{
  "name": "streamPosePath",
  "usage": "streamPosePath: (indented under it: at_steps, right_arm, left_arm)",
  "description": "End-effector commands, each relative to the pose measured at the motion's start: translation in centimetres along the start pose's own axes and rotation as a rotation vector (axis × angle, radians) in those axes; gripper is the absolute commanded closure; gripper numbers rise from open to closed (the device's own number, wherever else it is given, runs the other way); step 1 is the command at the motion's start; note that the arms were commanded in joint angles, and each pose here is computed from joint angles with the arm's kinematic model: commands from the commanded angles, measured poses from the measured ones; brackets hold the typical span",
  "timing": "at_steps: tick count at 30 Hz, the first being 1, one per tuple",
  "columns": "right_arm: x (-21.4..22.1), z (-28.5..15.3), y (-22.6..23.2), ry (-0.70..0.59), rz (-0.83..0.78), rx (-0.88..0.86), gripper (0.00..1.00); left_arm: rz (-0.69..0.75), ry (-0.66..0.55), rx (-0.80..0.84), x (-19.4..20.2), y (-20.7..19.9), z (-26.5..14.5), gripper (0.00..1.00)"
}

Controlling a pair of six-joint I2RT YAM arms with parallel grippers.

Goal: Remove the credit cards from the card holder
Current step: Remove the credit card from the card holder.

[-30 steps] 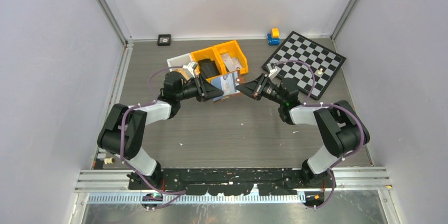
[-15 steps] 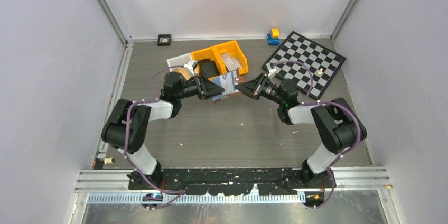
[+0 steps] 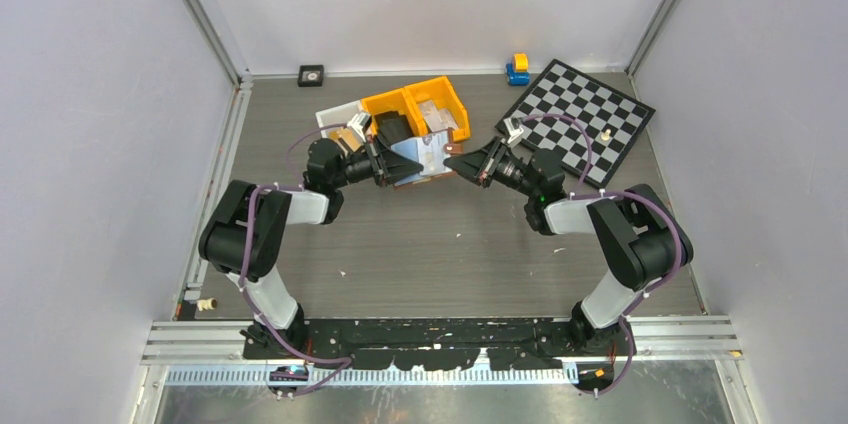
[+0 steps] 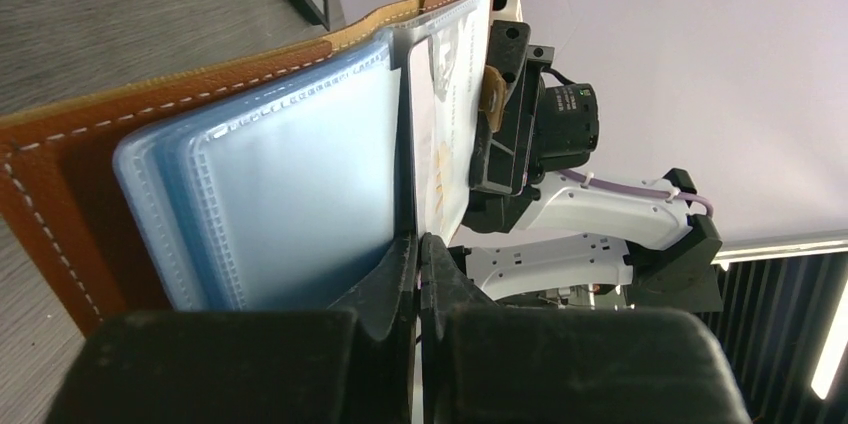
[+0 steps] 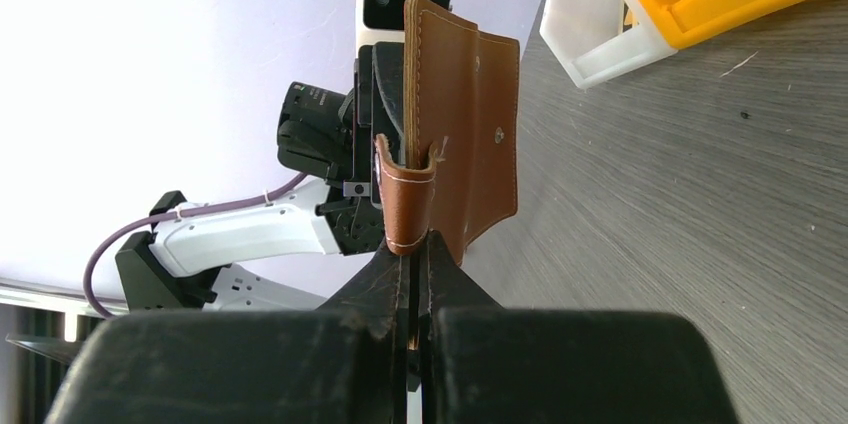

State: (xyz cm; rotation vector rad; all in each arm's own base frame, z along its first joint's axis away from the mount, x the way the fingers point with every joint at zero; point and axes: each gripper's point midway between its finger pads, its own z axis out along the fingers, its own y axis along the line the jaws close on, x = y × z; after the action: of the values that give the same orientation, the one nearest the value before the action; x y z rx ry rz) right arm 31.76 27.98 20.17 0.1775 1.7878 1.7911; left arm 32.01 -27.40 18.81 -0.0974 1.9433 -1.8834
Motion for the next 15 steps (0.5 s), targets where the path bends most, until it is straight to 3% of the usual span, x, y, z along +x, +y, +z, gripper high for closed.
streamPosePath:
  at_steps: [1,7,15]
  right_arm:
    - [-0.7,-0.3,2.3,-0.022,-0.057,-0.070,0.99]
    - [-3.5,-2.4,-1.2,-0.144,-0.035,0.095,1.00]
    - [-4.6,-3.9,-5.1,-0.188,-0.078,0.313,1.00]
  left_arm:
    - [0.044,-0.011,0.033,-0.3,-0.6,-0.2,1.00]
    - [0.036,-0.058,-0.122,-1.1,1.9,-1.6,1.00]
    - [0.060,-0.059,-0.237,-1.1,3.8,-2.0,1.00]
